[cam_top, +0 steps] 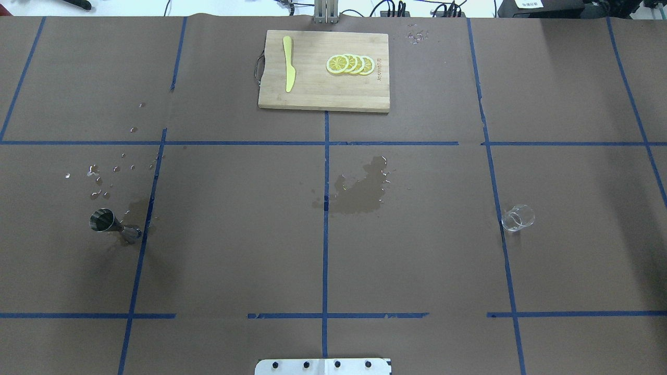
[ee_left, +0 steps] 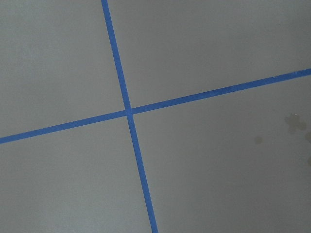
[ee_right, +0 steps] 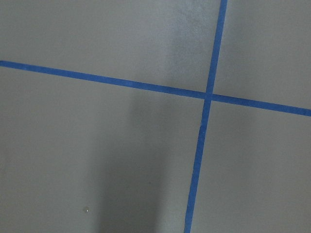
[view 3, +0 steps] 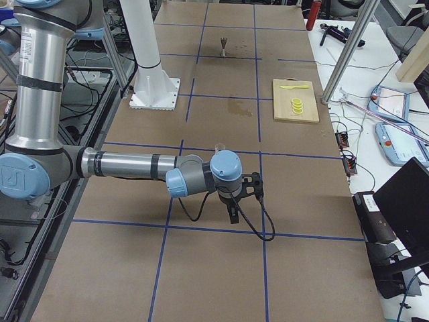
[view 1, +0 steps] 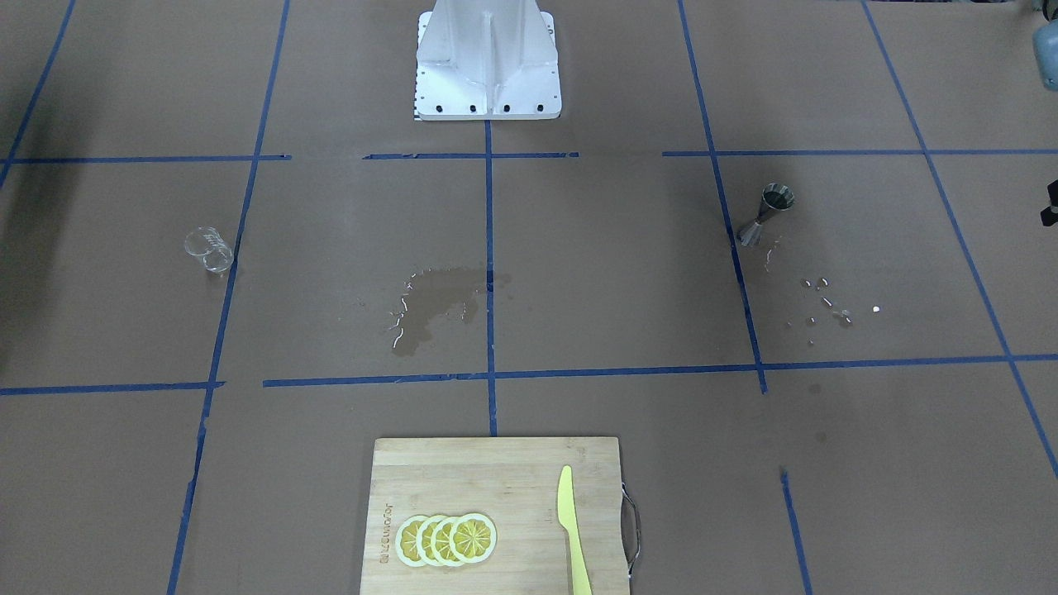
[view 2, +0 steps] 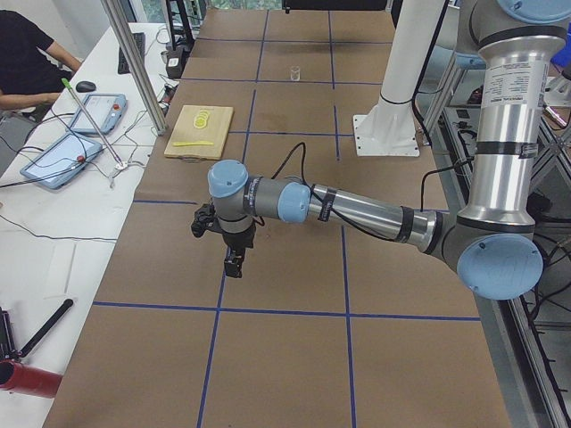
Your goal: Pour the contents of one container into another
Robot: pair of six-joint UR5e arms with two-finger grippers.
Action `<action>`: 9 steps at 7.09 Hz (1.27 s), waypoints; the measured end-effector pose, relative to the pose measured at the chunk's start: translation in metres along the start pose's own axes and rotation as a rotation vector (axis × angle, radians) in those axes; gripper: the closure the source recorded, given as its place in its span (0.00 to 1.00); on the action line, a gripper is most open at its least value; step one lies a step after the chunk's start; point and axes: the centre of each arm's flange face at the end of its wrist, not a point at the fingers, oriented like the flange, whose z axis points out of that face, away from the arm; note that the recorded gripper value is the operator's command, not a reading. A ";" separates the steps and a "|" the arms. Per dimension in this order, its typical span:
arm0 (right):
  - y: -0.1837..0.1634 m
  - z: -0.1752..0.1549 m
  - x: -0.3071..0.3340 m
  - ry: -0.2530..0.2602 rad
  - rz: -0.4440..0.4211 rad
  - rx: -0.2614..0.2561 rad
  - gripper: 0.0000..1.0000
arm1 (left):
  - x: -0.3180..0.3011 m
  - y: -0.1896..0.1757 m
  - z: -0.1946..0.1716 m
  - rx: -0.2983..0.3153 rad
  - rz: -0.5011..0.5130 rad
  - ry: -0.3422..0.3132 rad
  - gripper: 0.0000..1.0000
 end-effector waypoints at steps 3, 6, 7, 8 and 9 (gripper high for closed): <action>-0.025 -0.013 -0.030 0.012 0.071 -0.098 0.00 | 0.012 -0.001 -0.004 0.006 -0.012 0.090 0.00; -0.028 -0.007 -0.030 -0.022 0.131 -0.152 0.00 | 0.016 -0.007 -0.007 0.015 -0.005 0.091 0.00; -0.029 -0.004 -0.030 -0.057 0.140 -0.159 0.00 | 0.016 -0.007 -0.007 0.014 -0.006 0.090 0.00; -0.031 -0.006 -0.034 -0.074 0.137 -0.155 0.00 | 0.015 -0.009 -0.006 0.012 -0.006 0.090 0.00; -0.032 -0.010 -0.038 -0.069 0.131 -0.147 0.00 | 0.014 -0.011 -0.005 0.010 -0.007 0.089 0.00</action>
